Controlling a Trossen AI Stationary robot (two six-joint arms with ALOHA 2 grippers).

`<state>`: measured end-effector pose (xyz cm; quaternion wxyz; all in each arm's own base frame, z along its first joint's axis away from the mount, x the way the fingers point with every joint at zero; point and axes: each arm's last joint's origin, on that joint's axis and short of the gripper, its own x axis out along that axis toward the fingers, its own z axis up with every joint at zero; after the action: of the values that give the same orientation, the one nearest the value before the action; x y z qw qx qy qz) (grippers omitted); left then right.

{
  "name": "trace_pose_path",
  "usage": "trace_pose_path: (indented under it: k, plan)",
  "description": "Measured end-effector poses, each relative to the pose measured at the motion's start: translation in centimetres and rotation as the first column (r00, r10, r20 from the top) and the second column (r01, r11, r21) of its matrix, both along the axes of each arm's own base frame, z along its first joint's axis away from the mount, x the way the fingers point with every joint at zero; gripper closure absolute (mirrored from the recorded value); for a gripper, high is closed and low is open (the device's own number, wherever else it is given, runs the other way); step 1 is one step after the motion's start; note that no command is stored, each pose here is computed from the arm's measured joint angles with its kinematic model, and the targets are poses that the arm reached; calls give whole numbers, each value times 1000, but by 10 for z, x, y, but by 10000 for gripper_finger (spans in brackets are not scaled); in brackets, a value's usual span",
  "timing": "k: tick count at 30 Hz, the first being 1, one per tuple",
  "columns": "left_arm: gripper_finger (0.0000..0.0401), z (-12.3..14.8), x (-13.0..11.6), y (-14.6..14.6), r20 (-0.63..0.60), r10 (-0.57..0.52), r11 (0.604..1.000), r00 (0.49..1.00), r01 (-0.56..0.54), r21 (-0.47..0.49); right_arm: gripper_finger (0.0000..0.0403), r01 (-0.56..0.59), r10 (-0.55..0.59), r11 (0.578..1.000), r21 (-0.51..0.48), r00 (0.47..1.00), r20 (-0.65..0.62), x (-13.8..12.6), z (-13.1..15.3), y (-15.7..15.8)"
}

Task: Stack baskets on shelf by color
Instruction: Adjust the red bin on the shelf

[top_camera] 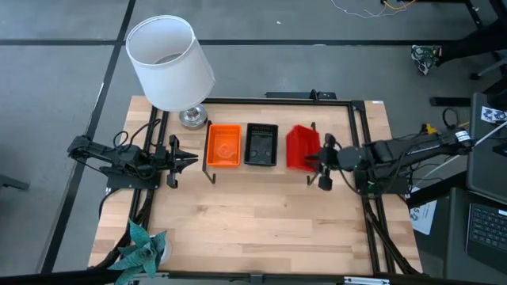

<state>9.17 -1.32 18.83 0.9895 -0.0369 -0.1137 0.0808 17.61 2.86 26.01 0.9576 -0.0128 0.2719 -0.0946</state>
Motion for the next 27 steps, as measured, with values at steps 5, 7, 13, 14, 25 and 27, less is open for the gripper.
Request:
trace_pose_path:
  k: [5,7,13,14,25,27]
  plan:
    - [351,0,0,0,-4,0,1000,1000,0,1,331,-43,32,998,48,979,199,-17,-38,1]
    - [351,0,0,0,-4,0,1000,1000,0,1,331,-84,69,996,41,957,281,-25,-47,2]
    - [351,-1,0,0,-11,0,1000,1000,0,3,331,-112,139,989,-93,925,354,-45,-57,-2]
    - [351,-1,0,0,-11,0,1000,1000,0,3,331,-107,140,988,-109,921,363,-48,-57,-4]
    - [351,-1,0,0,-13,0,1000,1000,0,4,331,-89,124,991,-96,875,468,-70,-80,-11]
    - [351,-1,0,0,-13,0,1000,1000,0,4,331,-92,126,991,-93,866,484,-72,-82,-11]
